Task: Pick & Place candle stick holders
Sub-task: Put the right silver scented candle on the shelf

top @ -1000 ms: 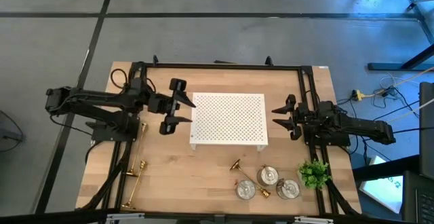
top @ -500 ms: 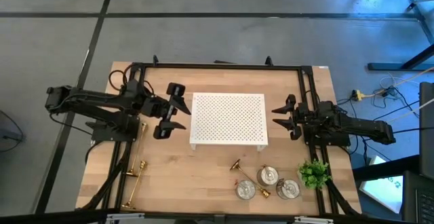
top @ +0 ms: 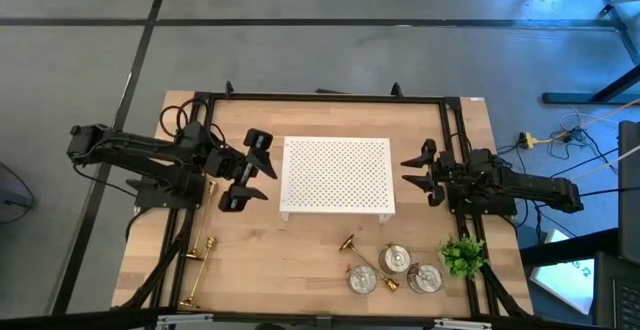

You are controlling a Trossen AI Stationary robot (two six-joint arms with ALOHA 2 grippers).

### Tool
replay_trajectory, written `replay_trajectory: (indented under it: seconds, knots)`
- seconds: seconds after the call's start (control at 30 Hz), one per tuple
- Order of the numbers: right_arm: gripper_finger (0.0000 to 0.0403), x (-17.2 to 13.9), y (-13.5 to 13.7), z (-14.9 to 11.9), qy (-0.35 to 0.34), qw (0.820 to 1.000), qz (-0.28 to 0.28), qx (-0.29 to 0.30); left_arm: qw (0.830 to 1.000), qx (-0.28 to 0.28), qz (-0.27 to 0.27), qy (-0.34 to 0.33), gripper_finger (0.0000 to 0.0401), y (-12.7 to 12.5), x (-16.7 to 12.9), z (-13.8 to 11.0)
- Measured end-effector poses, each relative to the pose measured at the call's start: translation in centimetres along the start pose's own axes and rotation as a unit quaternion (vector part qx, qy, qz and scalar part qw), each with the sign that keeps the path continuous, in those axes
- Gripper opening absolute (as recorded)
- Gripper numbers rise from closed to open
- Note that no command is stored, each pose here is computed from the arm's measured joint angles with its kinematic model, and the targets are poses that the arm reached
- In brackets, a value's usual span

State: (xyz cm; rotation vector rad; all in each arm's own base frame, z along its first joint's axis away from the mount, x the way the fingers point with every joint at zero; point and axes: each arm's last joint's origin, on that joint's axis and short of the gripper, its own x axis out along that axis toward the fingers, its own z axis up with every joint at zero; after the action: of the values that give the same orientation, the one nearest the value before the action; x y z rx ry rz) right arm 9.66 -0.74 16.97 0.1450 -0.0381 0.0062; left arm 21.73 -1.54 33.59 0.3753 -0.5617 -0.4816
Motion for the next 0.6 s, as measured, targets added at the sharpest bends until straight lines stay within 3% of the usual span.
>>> replay_trajectory:
  seconds: [0.47,0.6]
  knots:
    - [0.0195,0.00,0.00,0.00,0.000,1.000,0.000,0.000,1.000,0.017,0.002,0.001,0.0218,0.01,0.06,-0.15]
    - [0.0195,0.00,0.01,0.00,0.000,1.000,0.002,0.000,1.000,-0.003,0.003,-0.004,0.0218,0.04,-0.01,0.12]
